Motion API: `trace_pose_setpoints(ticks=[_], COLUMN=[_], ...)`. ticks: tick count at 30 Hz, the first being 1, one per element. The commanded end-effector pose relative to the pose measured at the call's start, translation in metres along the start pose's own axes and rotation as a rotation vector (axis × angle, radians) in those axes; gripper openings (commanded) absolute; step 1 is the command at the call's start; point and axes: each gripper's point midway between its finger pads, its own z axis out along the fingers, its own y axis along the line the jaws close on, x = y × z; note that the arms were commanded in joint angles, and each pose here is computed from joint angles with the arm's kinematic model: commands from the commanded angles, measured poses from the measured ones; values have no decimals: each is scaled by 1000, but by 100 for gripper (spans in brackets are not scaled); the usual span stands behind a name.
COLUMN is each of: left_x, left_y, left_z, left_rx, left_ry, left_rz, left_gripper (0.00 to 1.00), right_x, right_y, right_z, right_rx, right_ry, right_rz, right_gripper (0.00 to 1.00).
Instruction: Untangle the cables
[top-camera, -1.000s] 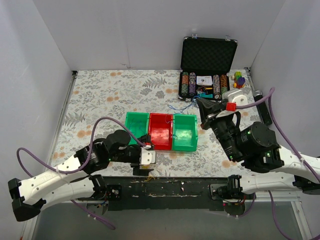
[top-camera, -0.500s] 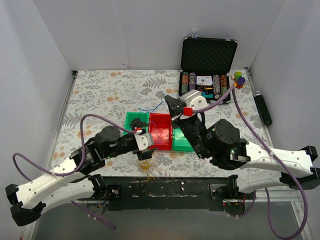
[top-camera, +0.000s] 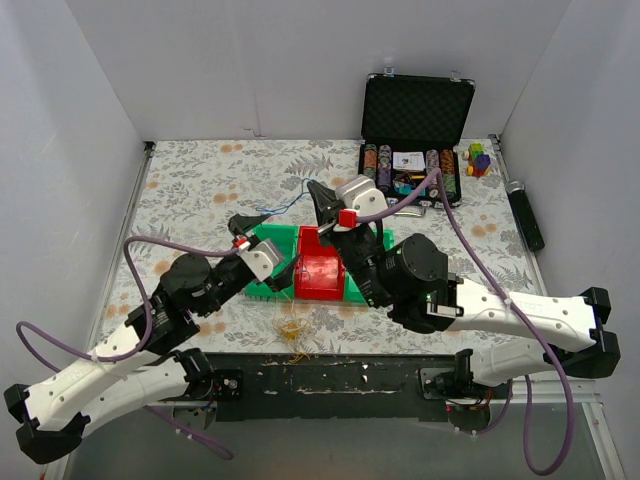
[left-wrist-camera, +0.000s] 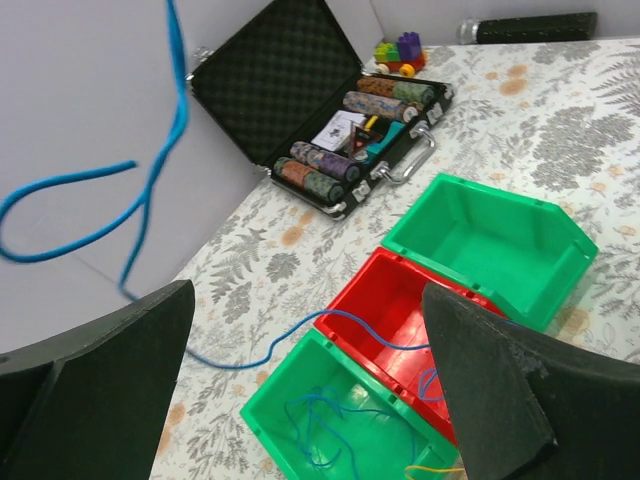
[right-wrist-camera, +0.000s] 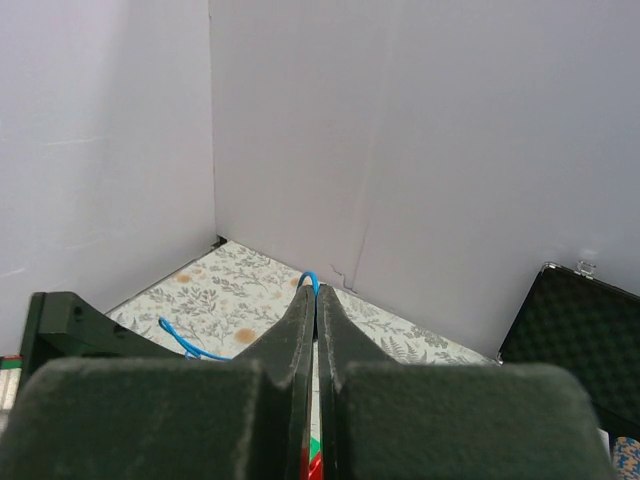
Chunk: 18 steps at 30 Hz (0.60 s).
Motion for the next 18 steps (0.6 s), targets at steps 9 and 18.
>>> trace_pose_setpoints(ticks=[9,18], left_x=[-3,-33], left_y=[60,87], left_z=[-1,-4], left_rx=[-321,-430], left_ry=[-43,-125], left_rz=[90,78], left_gripper=[98,98], right_x=[-14,-25], right_y=[-3,3], right_z=[22,33], right_rx=[15,-2], right_ry=[-91,-118], right_rz=[81,72], right_gripper=[1,1])
